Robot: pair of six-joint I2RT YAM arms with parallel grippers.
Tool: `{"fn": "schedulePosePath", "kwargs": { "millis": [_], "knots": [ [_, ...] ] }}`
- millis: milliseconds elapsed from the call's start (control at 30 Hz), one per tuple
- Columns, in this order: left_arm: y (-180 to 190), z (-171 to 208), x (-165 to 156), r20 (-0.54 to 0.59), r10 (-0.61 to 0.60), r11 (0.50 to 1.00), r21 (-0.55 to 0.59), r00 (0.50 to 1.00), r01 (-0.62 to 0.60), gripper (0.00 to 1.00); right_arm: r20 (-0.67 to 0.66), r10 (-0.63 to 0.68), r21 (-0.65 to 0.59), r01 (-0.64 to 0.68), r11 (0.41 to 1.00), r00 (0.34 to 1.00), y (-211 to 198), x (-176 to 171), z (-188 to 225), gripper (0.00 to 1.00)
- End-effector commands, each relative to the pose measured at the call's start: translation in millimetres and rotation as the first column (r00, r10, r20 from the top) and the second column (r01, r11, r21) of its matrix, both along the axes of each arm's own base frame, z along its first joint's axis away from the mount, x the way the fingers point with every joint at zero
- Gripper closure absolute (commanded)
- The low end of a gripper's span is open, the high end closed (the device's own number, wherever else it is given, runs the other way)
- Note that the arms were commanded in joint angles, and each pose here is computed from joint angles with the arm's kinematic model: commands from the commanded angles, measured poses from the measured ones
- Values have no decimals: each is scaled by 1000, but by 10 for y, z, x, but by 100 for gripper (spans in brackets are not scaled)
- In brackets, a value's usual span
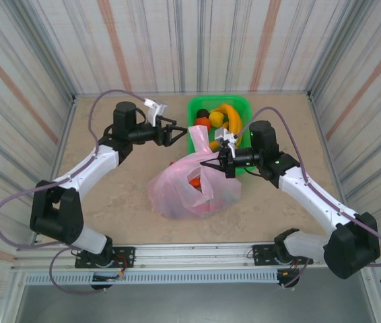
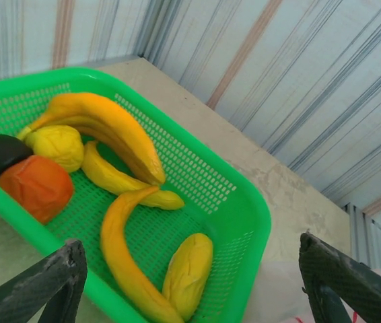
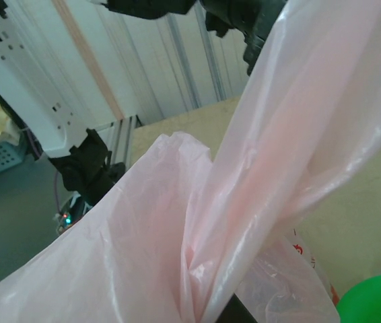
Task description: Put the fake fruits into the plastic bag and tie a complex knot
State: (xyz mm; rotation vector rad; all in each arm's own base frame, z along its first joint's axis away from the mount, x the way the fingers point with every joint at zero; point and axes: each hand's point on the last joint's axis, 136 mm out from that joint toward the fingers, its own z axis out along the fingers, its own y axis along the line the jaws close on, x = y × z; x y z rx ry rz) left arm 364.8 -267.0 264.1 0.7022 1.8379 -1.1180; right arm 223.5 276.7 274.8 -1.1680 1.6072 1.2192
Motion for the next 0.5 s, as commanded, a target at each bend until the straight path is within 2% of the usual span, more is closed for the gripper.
{"fn": "schedulePosePath", "kwargs": {
  "millis": [0,267,467],
  "knots": [
    [-215,402,-36,83,-60,994,-90,995,67,15,21,22,28,-23,999,1000,15,-87,109,100],
    [-544,456,-220,94,-212,958,-176,973,226,15,19,46,44,-47,998,999,21,-130,119,100],
    [-642,600,-481,187,-365,899,-183,912,397,16,17,42,40,-43,998,999,12,-138,109,100]
  ]
}}
